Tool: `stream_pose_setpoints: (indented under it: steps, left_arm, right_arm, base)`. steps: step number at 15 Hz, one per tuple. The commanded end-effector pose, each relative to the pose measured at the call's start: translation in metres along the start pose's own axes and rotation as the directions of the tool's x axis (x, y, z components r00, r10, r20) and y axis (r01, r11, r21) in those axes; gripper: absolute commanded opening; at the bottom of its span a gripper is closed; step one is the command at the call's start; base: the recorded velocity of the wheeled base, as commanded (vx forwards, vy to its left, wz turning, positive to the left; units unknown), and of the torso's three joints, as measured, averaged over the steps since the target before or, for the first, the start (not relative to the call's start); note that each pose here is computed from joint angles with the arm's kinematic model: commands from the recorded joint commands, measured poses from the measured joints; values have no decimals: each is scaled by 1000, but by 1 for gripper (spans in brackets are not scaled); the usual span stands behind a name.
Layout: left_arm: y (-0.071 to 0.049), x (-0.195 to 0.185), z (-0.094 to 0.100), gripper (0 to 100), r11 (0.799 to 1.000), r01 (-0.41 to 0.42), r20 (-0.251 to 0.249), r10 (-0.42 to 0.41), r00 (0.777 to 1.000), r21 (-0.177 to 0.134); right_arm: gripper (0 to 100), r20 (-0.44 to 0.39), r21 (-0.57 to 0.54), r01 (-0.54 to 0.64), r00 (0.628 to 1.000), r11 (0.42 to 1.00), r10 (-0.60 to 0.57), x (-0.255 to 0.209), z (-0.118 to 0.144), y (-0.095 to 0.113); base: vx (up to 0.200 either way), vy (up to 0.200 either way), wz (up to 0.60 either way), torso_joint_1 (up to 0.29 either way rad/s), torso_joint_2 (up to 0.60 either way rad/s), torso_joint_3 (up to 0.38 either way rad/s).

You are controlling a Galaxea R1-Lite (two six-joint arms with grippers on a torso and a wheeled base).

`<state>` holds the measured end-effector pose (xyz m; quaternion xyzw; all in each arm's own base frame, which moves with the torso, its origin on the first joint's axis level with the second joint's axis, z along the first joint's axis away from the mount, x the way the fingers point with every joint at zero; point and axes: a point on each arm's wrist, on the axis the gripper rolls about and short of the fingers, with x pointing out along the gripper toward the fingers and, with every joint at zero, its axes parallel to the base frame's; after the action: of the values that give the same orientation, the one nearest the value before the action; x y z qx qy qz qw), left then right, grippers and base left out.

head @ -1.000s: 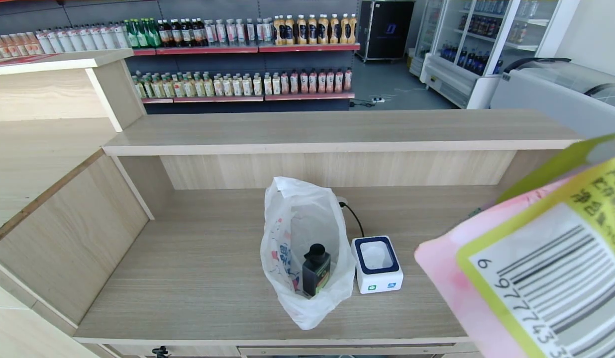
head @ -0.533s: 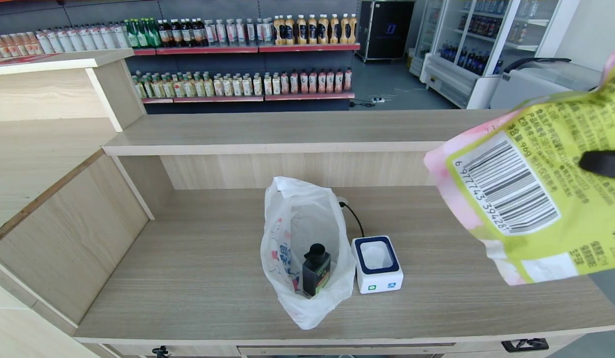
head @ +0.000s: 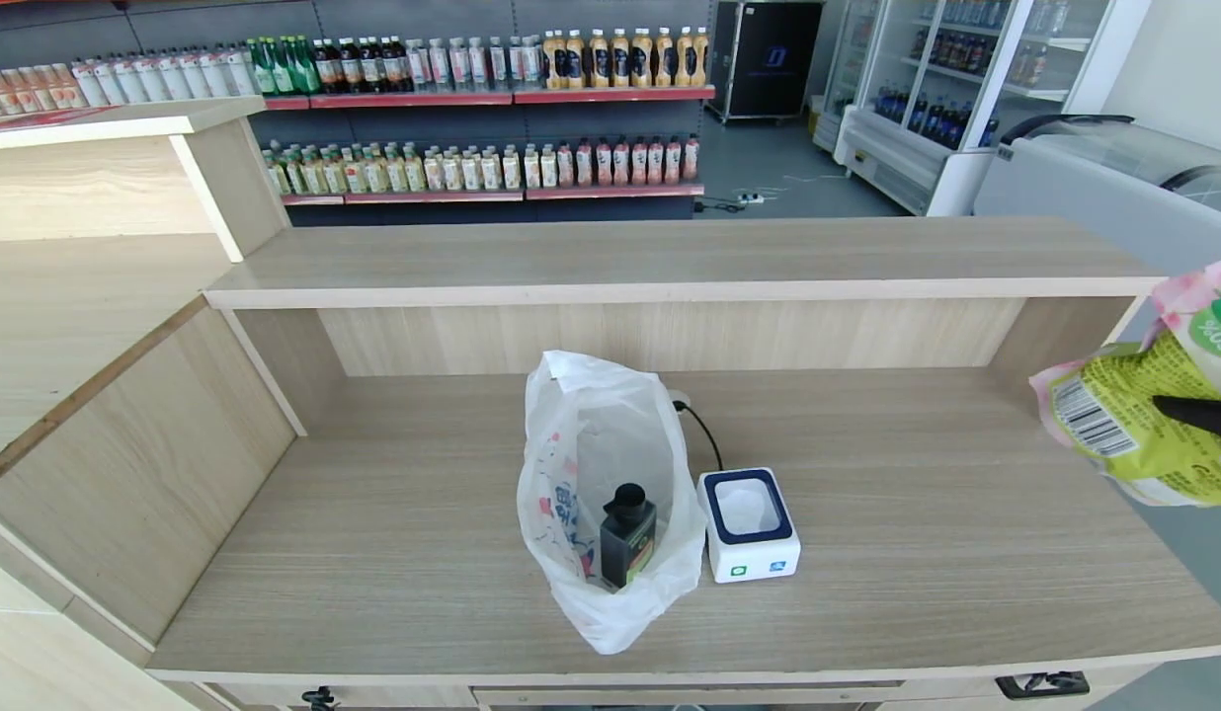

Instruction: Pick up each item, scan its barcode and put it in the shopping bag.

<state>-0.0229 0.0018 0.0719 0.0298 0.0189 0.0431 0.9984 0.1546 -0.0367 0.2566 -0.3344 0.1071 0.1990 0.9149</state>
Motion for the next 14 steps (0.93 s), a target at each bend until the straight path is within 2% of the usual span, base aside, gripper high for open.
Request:
stream_pose_setpoints:
  steps: [1, 3, 4, 6, 8, 9, 10, 11, 12, 14]
  left_arm:
    - [0, 0, 0, 100, 1000, 0, 0, 0, 1000, 0]
    - [0, 0, 0, 100, 1000, 0, 0, 0, 1000, 0]
    - [0, 0, 0, 100, 1000, 0, 0, 0, 1000, 0]
    - [0, 0, 0, 100, 1000, 0, 0, 0, 1000, 0]
    - [0, 0, 0, 100, 1000, 0, 0, 0, 1000, 0]
    - [0, 0, 0, 100, 1000, 0, 0, 0, 1000, 0]
    - [0, 0, 0, 100, 1000, 0, 0, 0, 1000, 0]
    - [0, 0, 0, 100, 1000, 0, 0, 0, 1000, 0]
    - [0, 0, 0, 100, 1000, 0, 0, 0, 1000, 0]
    - [0, 0, 0, 100, 1000, 0, 0, 0, 1000, 0]
  right_arm:
    - [0, -38, 13, -11, 999, 1000, 11, 3, -16, 1]
    - [0, -30, -4, -16, 999, 1000, 16, 3, -16, 0]
    - [0, -35, -31, -15, 999, 999, 14, 5, -15, -1]
    - [0, -109, -140, 8, 994, 990, -23, 9, -19, -4]
    - [0, -102, -168, -25, 995, 985, 7, 14, -23, -5]
    - [0, -98, -274, -60, 995, 960, 34, 21, -27, -8]
    - [0, -96, -310, -70, 994, 948, 42, 23, -27, -8]
    - [0, -54, -413, -121, 993, 903, 109, 32, -33, -9]
    - [0, -21, -452, -150, 987, 879, 158, 38, -38, -8]
    - [0, -9, -539, -194, 974, 819, 225, 53, -43, -5]
  base:
    - [0, 0, 0, 0, 0, 0]
    - [0, 0, 0, 0, 0, 0]
    - [0, 0, 600, 2, 2, -7]
    - [0, 0, 600, 5, 0, 7]
    - [0, 0, 600, 0, 2, 2]
    - [0, 0, 0, 0, 0, 0]
    - [0, 0, 0, 0, 0, 0]
    - [0, 0, 0, 0, 0, 0]
    - [0, 0, 0, 0, 0, 0]
    - [0, 0, 0, 0, 0, 0]
